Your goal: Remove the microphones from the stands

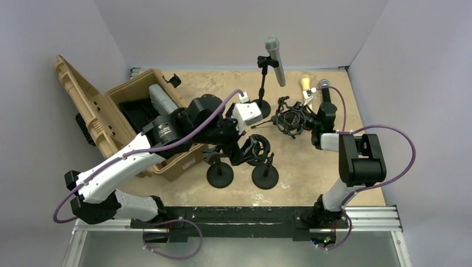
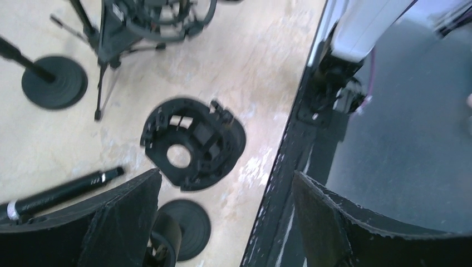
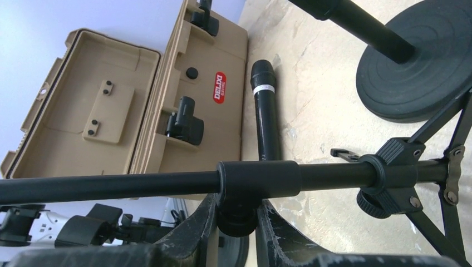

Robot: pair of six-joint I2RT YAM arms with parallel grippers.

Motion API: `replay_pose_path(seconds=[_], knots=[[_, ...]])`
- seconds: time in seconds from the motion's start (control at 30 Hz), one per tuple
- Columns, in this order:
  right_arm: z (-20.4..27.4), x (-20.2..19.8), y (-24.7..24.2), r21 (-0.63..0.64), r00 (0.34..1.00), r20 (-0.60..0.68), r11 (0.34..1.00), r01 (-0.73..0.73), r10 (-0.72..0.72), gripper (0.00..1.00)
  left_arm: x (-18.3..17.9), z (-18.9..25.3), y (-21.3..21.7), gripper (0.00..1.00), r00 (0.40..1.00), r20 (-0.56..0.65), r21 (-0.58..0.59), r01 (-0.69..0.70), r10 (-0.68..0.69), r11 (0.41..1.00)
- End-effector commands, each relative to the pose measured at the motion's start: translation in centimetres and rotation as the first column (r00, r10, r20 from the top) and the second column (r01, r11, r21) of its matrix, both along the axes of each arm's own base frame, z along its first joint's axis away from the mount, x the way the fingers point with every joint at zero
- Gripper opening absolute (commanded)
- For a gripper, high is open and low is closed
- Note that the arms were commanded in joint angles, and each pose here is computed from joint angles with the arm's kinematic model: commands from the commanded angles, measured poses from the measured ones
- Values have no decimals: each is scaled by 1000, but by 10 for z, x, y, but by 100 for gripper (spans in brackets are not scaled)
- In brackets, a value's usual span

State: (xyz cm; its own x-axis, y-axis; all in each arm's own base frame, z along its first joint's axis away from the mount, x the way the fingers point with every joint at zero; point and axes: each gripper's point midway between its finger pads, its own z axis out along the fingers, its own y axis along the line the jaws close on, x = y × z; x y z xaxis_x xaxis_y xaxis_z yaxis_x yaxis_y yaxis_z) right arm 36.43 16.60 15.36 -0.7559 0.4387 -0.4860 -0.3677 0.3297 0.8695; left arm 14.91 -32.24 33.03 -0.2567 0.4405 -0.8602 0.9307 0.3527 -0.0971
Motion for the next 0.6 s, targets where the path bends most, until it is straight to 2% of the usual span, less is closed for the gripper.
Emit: replay_pose_path(seconds=[0.0, 0.1, 0.27, 0.43, 0.57], knots=[[-9, -6, 5, -28, 994, -6, 994, -110, 110, 0, -5, 68, -19, 85, 998, -61, -152, 13, -23, 988], [-16, 0, 4, -58, 994, -12, 992, -111, 111, 0, 10, 92, -34, 86, 995, -93, -195, -49, 31, 980], [-23, 3, 7, -55, 993, -18, 991, -122, 121, 0, 60, 82, -73, 86, 953, -290, -239, -162, 89, 957], [-14, 10, 8, -69, 994, 19, 992, -104, 106, 0, 119, 60, -95, 86, 938, -302, -237, -248, 171, 939], [-10, 7, 9, -45, 994, 22, 994, -102, 103, 0, 152, 48, -103, 86, 925, -316, -250, -296, 212, 922]])
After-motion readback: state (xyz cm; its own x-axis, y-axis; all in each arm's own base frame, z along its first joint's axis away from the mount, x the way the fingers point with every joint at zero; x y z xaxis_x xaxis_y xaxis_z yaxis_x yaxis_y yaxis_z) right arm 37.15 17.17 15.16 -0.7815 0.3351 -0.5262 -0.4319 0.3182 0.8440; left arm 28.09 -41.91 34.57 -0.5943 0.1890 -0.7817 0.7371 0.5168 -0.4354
